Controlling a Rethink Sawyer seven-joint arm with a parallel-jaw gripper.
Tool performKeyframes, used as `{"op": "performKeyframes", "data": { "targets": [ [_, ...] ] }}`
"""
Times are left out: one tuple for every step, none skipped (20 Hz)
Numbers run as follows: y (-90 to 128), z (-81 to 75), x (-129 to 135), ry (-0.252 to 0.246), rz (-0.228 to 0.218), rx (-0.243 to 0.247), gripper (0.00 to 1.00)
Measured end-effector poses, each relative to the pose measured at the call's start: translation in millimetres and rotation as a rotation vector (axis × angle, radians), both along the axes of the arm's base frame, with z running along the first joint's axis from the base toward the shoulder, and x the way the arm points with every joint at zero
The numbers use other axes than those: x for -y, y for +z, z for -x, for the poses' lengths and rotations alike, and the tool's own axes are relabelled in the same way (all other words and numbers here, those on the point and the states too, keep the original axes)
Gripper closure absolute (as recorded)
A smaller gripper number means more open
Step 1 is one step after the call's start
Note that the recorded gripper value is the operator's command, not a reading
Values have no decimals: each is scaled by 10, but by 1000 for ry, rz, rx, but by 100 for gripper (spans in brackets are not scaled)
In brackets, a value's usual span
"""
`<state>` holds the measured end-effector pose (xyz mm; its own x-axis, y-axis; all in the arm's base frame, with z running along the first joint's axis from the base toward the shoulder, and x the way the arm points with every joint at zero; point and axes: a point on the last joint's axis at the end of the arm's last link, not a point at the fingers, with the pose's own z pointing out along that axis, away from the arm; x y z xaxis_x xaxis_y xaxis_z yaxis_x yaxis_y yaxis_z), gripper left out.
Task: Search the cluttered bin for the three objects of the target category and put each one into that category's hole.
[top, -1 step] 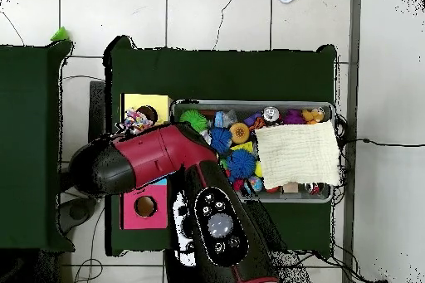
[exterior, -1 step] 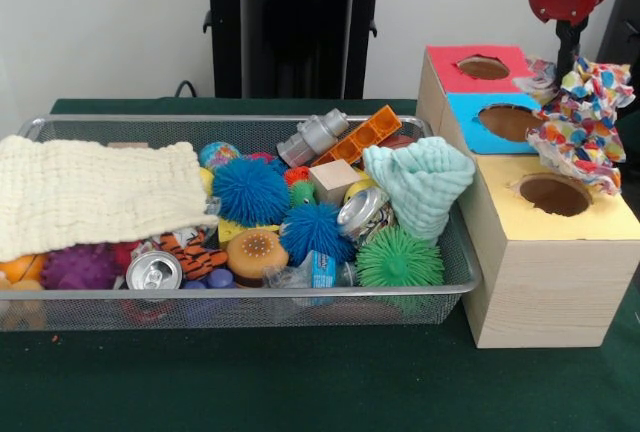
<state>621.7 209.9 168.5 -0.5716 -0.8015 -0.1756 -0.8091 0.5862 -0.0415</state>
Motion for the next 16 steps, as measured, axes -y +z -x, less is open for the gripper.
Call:
{"op": "performKeyframes", "data": {
  "targets": [
    [0, -2, 1, 0, 0, 2, 100],
    [1, -7, -1, 0, -2, 6, 100],
    [2, -10, -2, 0, -2, 8, 100],
    [3, -14, -4, 0, -3, 11, 100],
    [4, -17, -4, -1, -4, 13, 100],
    [6, -21, -6, -1, -5, 16, 100],
    [6, -22, -6, -1, -6, 17, 100],
    [8, -27, -7, -1, -6, 20, 100],
    [9, -28, -7, -1, -7, 21, 100],
    [9, -30, -8, -1, -7, 23, 100],
    [8, -31, -8, -2, -8, 24, 100],
    [10, -38, -11, -1, -9, 29, 100],
    [11, -41, -12, -2, -9, 30, 100],
    [13, -46, -13, -1, -10, 34, 100],
    [14, -52, -14, -1, -10, 38, 100],
    [15, -59, -14, -1, -11, 43, 100]
  ]
}}
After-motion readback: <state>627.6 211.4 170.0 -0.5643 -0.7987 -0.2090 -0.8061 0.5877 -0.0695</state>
